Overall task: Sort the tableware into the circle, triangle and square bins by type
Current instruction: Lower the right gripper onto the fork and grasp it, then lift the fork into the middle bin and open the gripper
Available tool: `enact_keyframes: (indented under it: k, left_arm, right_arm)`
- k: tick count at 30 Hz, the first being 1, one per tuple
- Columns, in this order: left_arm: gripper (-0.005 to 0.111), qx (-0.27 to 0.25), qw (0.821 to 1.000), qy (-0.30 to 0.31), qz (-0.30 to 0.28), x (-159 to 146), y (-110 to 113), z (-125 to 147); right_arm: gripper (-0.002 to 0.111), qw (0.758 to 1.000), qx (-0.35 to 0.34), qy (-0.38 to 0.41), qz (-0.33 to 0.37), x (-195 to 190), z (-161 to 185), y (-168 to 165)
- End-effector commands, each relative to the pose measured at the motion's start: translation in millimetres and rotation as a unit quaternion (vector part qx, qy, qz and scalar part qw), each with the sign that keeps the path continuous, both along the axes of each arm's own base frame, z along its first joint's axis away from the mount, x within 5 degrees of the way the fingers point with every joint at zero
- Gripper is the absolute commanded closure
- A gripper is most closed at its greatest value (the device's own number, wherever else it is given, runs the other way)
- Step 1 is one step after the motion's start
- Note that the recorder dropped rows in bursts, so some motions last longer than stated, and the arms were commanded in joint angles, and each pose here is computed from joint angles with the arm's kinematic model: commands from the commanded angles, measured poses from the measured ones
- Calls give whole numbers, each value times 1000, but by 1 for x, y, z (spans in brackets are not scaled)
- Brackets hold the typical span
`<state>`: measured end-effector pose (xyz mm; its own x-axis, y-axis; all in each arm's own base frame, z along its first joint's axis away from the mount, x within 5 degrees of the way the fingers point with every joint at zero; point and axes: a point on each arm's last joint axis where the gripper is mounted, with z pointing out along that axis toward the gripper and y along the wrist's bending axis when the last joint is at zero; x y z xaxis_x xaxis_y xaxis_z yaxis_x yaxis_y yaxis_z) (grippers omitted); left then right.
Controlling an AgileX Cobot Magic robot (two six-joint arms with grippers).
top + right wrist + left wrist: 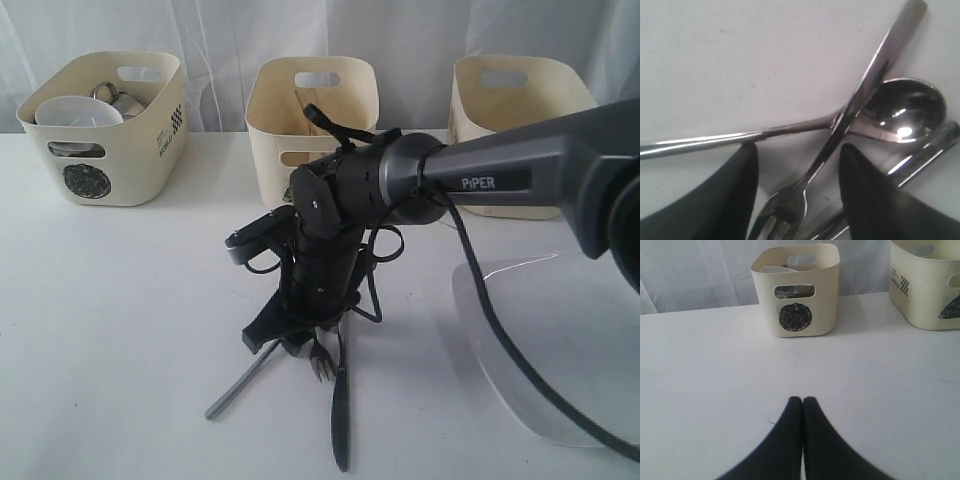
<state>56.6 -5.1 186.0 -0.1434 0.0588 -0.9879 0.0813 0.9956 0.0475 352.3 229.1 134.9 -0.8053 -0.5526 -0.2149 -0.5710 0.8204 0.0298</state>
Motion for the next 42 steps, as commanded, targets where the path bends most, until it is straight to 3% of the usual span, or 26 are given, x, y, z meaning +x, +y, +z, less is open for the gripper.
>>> enact_keyframes:
  k: [1, 7, 14, 18, 22, 27, 32, 42]
  left_arm:
    - [107, -5, 1000, -1, -4, 0, -1, -1]
    - [107, -5, 1000, -1, -4, 0, -1, -1]
    - [107, -5, 1000, -1, -4, 0, -1, -1]
    - [107, -5, 1000, -1, -4, 0, -1, -1]
    - [107, -5, 1000, -1, -4, 0, -1, -1]
    - [107, -5, 1000, -1, -4, 0, -1, -1]
    - [107, -5, 1000, -1, -4, 0, -1, -1]
    - [107, -5, 1000, -1, -4, 0, -1, -1]
  right_arm:
    - [73, 999, -15, 30, -2, -2, -21, -1]
    - [108, 999, -4, 42, -7, -4, -21, 1]
    - [108, 999, 42, 13, -9, -14, 27, 2]
    - [108, 992, 97, -77, -18, -24, 66, -6]
    - [108, 954, 190, -221, -68, -18, 115, -25]
    - [108, 886, 262, -354, -146, 13, 156, -56]
    - [108, 853, 276, -400, -189, 50, 162, -74]
    - [108, 831, 271, -436, -213, 120, 142, -84]
